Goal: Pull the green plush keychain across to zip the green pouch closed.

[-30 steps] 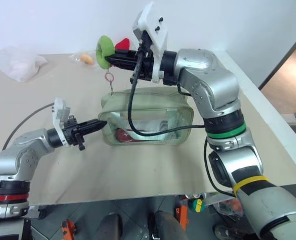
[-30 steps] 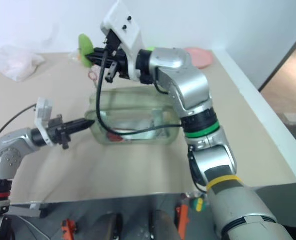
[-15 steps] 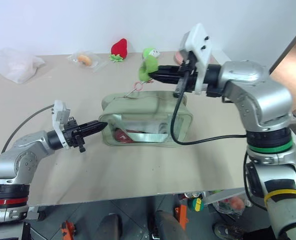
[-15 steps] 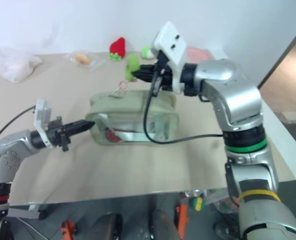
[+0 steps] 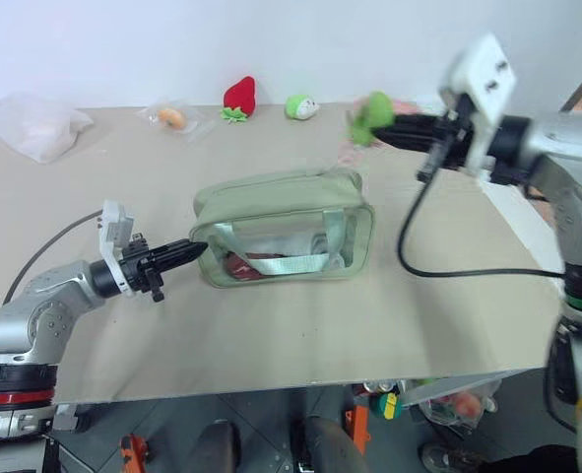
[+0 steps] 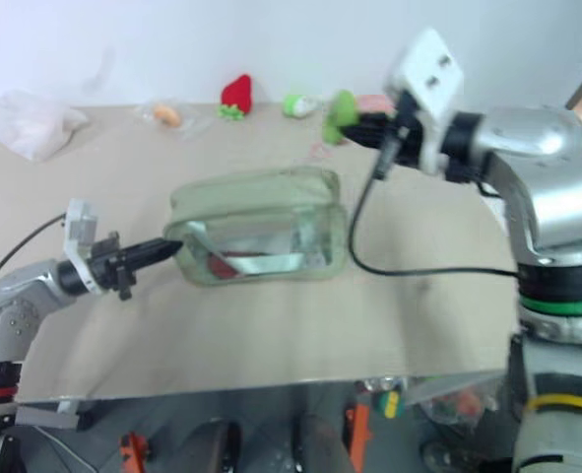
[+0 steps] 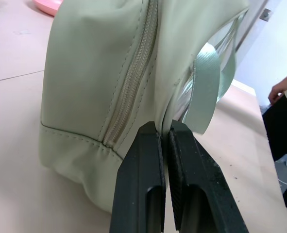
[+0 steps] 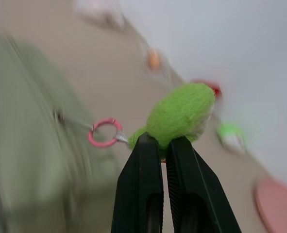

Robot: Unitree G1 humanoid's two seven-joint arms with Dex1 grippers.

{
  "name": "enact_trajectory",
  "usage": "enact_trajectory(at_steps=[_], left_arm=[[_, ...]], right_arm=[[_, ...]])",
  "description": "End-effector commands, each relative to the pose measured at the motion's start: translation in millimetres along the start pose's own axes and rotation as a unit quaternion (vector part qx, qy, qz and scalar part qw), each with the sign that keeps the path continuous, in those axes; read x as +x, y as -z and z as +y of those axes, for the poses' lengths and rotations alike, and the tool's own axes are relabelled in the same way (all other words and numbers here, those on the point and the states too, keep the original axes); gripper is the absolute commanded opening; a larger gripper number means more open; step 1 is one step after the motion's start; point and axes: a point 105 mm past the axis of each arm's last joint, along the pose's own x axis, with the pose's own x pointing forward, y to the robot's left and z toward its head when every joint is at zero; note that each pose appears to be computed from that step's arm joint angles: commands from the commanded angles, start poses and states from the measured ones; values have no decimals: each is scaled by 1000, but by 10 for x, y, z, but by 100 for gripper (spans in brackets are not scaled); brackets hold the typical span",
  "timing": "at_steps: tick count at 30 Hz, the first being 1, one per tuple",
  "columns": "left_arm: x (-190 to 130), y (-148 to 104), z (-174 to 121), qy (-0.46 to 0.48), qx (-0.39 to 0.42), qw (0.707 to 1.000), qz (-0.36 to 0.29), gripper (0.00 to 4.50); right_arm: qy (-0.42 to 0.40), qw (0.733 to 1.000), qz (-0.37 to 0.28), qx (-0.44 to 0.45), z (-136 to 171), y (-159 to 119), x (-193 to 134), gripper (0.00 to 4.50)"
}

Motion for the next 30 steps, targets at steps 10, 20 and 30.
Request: enact_trajectory(at_steps=[10,20,30], left_arm=[[-184,57,56,-27,-19,999,19,0],[-112,-44,114,-42,-66,997,4,0],[-146,-4,255,-78,-49,996,4,76]], right_arm=[[40,978,170,111,424,1551,-69,14],[-16,979,153,135,909,1599,217,14],[-4,982,22,185,514,991,-108,34]])
